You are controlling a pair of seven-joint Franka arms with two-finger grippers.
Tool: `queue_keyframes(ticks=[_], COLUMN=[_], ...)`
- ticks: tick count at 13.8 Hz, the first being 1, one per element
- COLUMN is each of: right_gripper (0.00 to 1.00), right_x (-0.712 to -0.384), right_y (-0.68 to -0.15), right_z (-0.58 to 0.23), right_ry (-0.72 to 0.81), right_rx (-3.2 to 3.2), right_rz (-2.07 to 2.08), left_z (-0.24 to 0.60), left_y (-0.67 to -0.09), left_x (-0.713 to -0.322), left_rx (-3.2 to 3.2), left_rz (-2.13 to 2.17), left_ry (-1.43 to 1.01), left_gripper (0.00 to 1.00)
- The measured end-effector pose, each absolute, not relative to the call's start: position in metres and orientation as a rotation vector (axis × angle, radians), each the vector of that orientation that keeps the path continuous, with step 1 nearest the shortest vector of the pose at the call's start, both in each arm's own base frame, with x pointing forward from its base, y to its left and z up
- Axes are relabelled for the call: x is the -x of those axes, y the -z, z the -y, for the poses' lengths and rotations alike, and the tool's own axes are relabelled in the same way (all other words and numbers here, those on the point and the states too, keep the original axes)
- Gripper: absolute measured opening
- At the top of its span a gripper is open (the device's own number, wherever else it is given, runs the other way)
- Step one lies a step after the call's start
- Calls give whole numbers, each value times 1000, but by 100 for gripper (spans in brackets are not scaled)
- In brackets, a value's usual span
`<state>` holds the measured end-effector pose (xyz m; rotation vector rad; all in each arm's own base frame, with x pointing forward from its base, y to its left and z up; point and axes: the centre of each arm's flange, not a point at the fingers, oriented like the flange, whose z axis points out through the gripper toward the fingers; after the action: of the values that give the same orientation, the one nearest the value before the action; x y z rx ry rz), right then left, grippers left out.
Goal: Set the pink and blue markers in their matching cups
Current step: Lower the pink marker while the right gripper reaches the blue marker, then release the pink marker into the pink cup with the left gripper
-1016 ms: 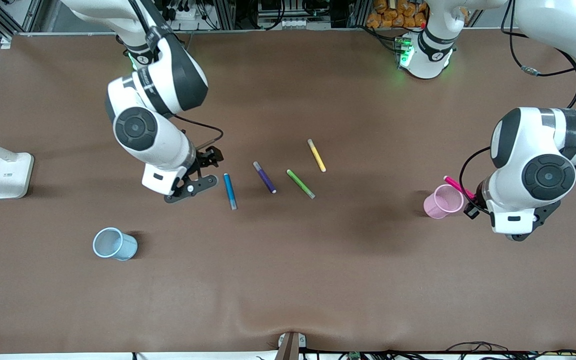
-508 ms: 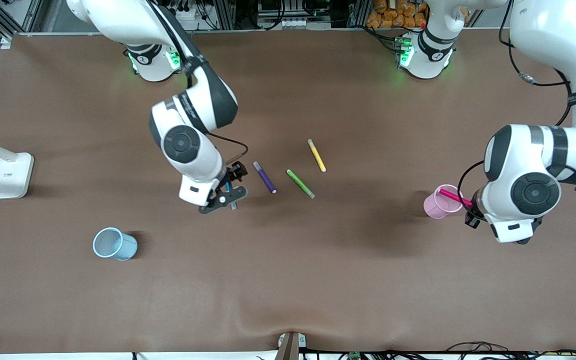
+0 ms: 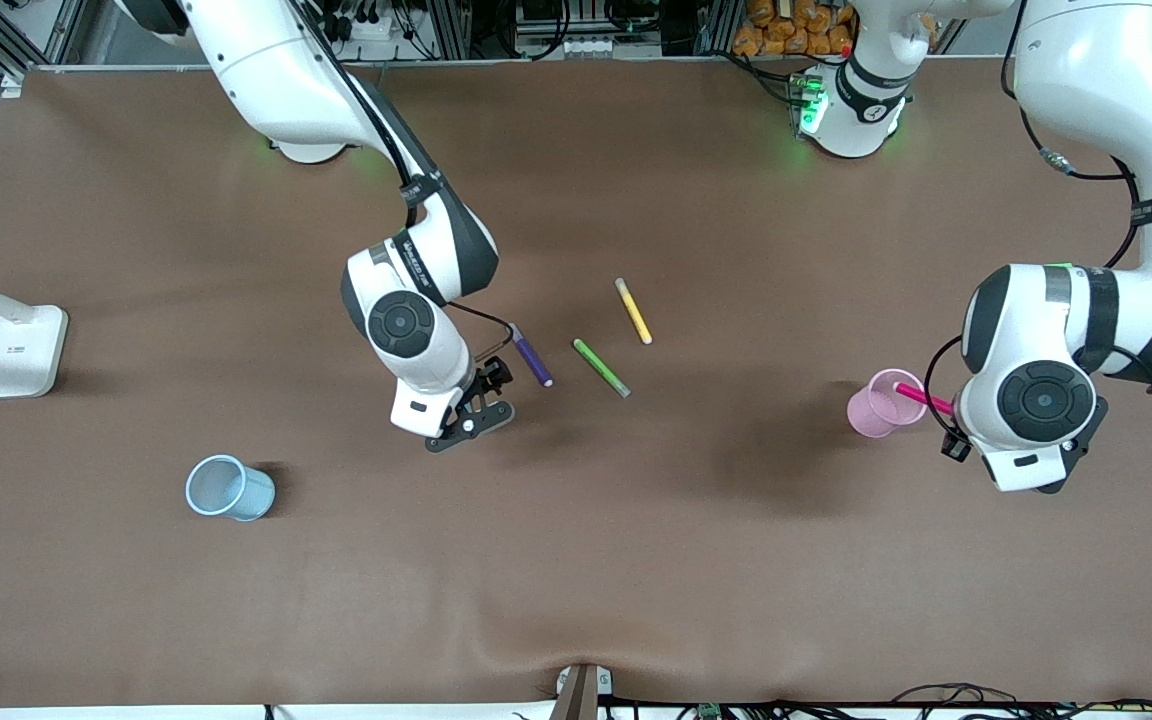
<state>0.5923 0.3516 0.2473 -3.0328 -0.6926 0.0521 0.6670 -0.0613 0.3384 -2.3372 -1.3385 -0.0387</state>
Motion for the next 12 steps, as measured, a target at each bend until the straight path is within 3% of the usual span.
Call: queue_keyframes(ticks=[5,12], right_gripper=[100,100], right_x=[-584,-568], right_y=[-244,-195], right_z=[-367,-326], right_ry=[-34,-130], right_rx=[2970,2975], right_rz=[617,744], left_z=[66,111], left_y=[-309,-259], left_x=[-666,-656], left_rx=[2253,2156], left_rz=[1328,1329], left_ry=[81,148], left_gripper=[18,18])
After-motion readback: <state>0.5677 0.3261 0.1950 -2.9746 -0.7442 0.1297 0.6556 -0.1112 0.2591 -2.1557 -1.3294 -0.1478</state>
